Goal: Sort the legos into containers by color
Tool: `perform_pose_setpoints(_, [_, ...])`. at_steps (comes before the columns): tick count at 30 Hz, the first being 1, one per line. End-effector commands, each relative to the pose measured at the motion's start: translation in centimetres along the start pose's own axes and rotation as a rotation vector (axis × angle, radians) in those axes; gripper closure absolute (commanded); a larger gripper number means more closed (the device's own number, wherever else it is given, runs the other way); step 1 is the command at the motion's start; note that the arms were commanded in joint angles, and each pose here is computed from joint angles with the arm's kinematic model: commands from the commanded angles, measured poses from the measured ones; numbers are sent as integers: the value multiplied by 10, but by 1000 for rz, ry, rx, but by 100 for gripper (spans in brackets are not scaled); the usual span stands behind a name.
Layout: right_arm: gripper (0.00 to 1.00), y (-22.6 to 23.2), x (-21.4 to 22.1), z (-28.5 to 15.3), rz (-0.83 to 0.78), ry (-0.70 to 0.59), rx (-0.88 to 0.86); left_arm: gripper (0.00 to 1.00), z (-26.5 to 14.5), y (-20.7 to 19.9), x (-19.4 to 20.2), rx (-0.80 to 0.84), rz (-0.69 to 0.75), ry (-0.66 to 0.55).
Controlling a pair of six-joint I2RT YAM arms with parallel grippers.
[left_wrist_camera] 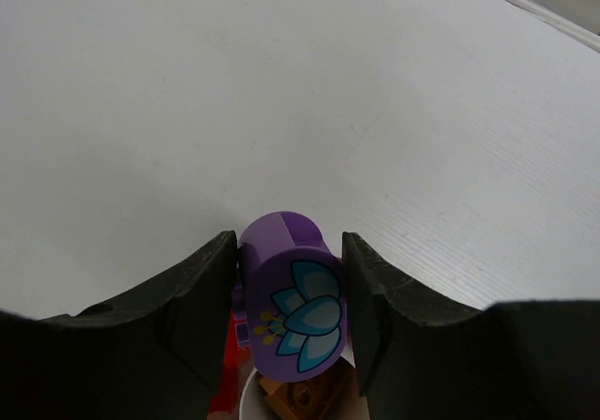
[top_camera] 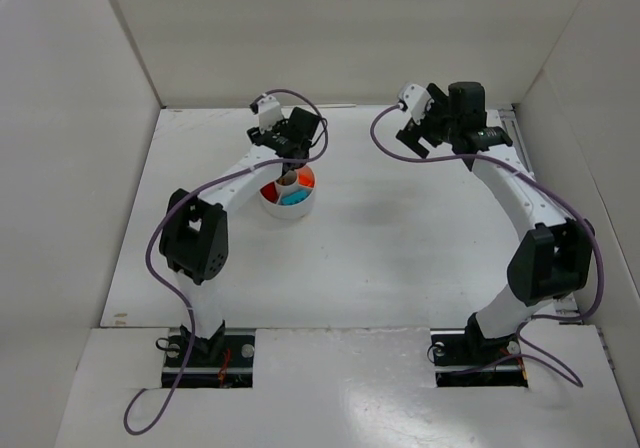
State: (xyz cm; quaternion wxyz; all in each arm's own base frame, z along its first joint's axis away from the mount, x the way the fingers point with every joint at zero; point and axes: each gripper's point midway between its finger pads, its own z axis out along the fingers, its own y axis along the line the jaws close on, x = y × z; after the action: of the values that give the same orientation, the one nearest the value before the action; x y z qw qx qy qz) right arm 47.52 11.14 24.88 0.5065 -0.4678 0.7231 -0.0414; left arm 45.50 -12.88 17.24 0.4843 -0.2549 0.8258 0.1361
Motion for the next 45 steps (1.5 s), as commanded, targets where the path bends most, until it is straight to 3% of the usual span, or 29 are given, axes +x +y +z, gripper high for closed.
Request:
perform_pose_setpoints(1, [0,-10,-19,-13,-34,-49,45,72,-2,5,-2,-29,5,-79])
perform_pose_setpoints(11, [0,-9,-21,-16,-34,-55,39,71,7,-1,15,64,-23,-132])
perform_pose_setpoints(15, [0,-9,-21,-16,-34,-55,39,71,-7,-3,9,105,-58,-155])
perform_pose_setpoints(17, [0,-9,-21,-16,-34,-55,39,69,-13,-1,7,103,-55,-173])
perform_pose_setpoints(22, [0,-9,-23,-13,-35,-62,32,53,-25,-6,8,122,-63,-189])
perform_pose_setpoints(33, [0,-8,-21,-12,-35,-62,32,49,-42,-21,20,150,-27,-164])
perform_pose_setpoints(37, [0,-9,-23,-12,-37,-68,39,46,-56,-14,-4,156,-89,-191])
perform_pose_setpoints(39, [0,-13,-27,-15,-42,-80,51,41,-64,-9,-18,157,-120,-213])
perform_pose_setpoints(40, [0,-12,-27,-15,-33,-81,51,29,-72,-3,-32,162,-135,-233])
perform_pose_setpoints(43, [0,-23,-28,-22,-12,-103,86,19,-83,4,-56,189,-168,-255])
perform_pose_setpoints(44, [0,-18,-26,-19,5,-110,75,1,-89,7,-63,220,-182,-242])
perform_pose_setpoints(45, [0,-20,-24,-20,39,-118,90,1,-84,13,-75,227,-221,-236])
